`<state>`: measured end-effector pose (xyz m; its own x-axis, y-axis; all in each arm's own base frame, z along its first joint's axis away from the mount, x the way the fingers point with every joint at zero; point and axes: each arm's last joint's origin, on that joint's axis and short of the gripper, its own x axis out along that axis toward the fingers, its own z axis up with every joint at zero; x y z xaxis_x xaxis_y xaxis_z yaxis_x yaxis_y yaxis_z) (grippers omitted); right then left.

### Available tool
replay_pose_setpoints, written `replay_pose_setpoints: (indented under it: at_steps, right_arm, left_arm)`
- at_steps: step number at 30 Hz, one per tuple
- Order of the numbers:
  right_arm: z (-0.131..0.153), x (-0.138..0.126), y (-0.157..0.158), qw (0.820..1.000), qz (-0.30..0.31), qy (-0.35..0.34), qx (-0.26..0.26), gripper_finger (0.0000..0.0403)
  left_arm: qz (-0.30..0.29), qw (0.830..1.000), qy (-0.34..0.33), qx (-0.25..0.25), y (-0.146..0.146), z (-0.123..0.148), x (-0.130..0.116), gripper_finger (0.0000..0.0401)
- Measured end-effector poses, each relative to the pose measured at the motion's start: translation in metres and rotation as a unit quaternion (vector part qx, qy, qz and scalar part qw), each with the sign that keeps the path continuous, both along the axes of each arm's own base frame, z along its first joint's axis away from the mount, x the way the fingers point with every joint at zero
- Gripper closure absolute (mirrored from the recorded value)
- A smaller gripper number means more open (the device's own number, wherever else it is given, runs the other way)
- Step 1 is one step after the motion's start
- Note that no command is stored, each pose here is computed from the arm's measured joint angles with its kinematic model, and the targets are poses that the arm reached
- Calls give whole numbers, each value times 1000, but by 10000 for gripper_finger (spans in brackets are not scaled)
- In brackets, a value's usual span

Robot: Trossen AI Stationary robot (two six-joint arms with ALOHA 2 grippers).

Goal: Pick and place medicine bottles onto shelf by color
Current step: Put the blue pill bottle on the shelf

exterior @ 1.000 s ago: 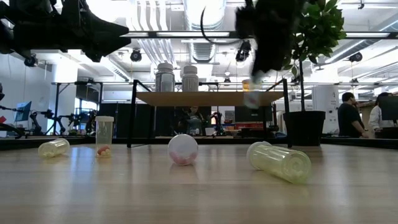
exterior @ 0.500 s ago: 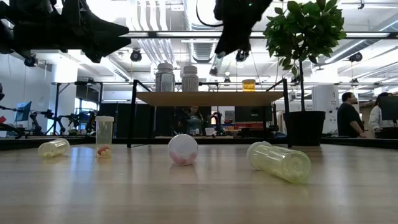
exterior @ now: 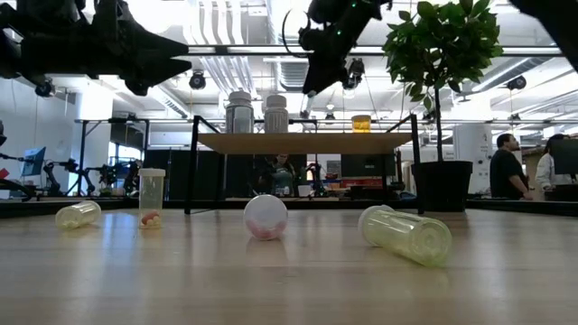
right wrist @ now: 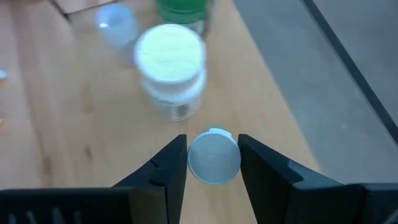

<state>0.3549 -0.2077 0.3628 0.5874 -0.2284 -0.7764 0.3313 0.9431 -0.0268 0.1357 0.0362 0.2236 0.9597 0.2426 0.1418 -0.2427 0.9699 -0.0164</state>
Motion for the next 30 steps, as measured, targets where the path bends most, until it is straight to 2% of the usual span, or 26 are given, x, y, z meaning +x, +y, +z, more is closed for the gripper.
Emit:
replay_pose_setpoints:
  at_steps: [8, 14, 22, 30]
  right_arm:
    - [-2, 7, -29, 1000, -26, 8, 6, 271]
    - [-20, 15, -43, 998, -35, 43, 29, 271]
    - [-35, 22, -51, 997, -41, 59, 40, 271]
    - [-35, 20, -55, 996, -65, 57, 38, 265]
  left_arm:
    - [-9, 1000, 12, -16, 0, -4, 3, 161]
    - [-12, 1000, 9, -16, 0, -3, 3, 161]
    - [-18, 1000, 9, -16, 0, -3, 3, 161]
    - [-19, 1000, 10, -16, 0, -3, 3, 161]
